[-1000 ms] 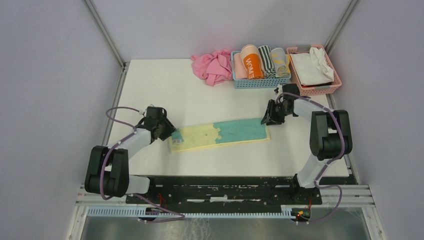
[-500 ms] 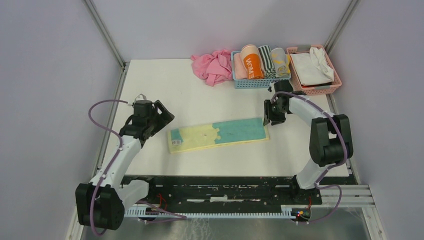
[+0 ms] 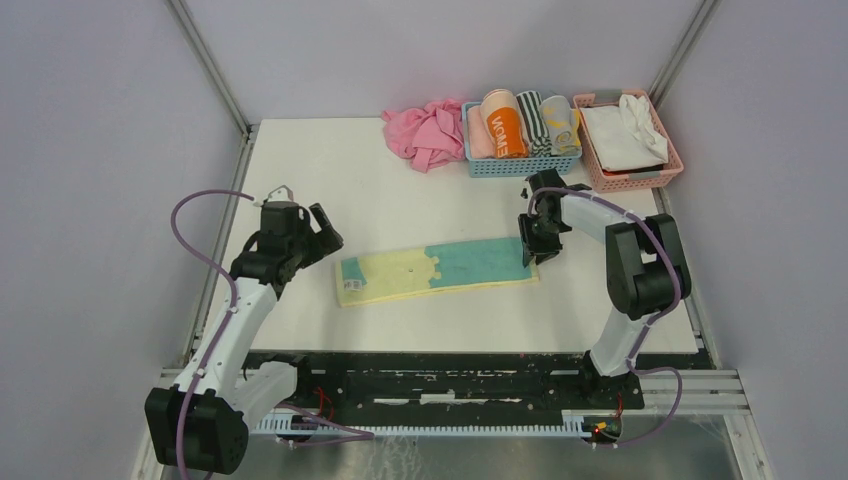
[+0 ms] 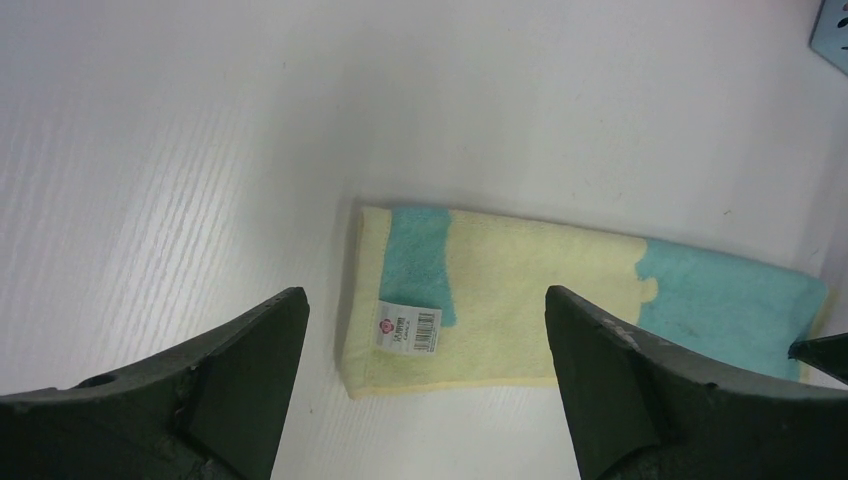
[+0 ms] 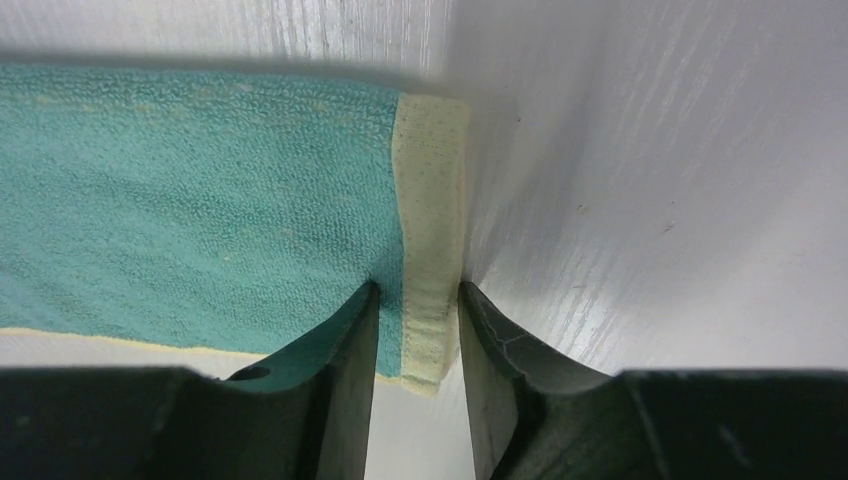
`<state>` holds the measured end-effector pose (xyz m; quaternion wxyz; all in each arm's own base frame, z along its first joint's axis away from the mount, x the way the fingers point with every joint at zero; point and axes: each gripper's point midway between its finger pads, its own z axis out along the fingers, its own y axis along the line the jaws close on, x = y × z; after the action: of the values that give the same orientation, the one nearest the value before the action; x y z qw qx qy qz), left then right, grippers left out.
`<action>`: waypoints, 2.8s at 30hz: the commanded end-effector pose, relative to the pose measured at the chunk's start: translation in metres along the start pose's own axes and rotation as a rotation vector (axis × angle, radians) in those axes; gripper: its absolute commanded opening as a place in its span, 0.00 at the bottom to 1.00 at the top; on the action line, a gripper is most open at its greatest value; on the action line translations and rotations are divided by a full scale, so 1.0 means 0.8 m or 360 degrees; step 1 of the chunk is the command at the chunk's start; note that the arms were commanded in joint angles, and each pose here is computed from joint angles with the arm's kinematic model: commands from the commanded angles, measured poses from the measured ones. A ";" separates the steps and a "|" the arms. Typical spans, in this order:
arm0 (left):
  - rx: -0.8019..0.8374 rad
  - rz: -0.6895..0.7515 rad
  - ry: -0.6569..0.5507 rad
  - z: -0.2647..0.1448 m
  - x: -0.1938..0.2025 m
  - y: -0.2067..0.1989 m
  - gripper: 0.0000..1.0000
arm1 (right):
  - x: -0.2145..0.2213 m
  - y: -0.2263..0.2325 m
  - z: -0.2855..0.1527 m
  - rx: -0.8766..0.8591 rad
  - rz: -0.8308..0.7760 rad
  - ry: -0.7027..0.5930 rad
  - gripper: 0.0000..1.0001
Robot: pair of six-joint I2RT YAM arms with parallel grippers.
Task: Roll the towels
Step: Fold the towel at the center of the board.
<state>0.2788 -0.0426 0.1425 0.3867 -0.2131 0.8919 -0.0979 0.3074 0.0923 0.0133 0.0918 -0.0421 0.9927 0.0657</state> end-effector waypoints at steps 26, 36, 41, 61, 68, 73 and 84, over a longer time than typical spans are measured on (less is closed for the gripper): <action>0.0628 -0.0038 0.0273 0.013 0.063 -0.080 0.94 | -0.031 -0.156 -0.177 0.1339 -0.0044 -0.0076 0.00; 0.0729 -0.0077 0.0470 0.039 0.129 -0.128 0.88 | -0.034 0.024 -0.153 0.0041 -0.0129 -0.0320 0.00; 0.0723 -0.0154 0.0519 0.058 0.152 -0.136 0.75 | -0.023 0.091 -0.151 -0.0273 -0.0207 -0.0312 0.00; 0.0680 -0.0145 0.0666 0.089 0.213 -0.159 0.35 | 0.002 0.263 -0.097 -0.0337 -0.0324 -0.0208 0.04; 0.0683 -0.0121 0.0700 0.092 0.226 -0.161 0.21 | 0.001 0.287 -0.074 -0.0271 -0.0333 -0.0195 0.07; 0.0686 -0.0110 0.0713 0.092 0.231 -0.164 0.17 | 0.007 0.295 -0.041 -0.0227 -0.0332 -0.0139 0.08; 0.0674 -0.0095 0.0711 0.092 0.235 -0.162 0.16 | 0.011 0.319 -0.019 -0.0343 -0.0289 -0.0089 0.19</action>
<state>0.2524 -0.2427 0.0155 0.2085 -0.1179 0.9083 -0.3429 0.2622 0.3181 0.0406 0.0965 -0.1453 0.9774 0.1192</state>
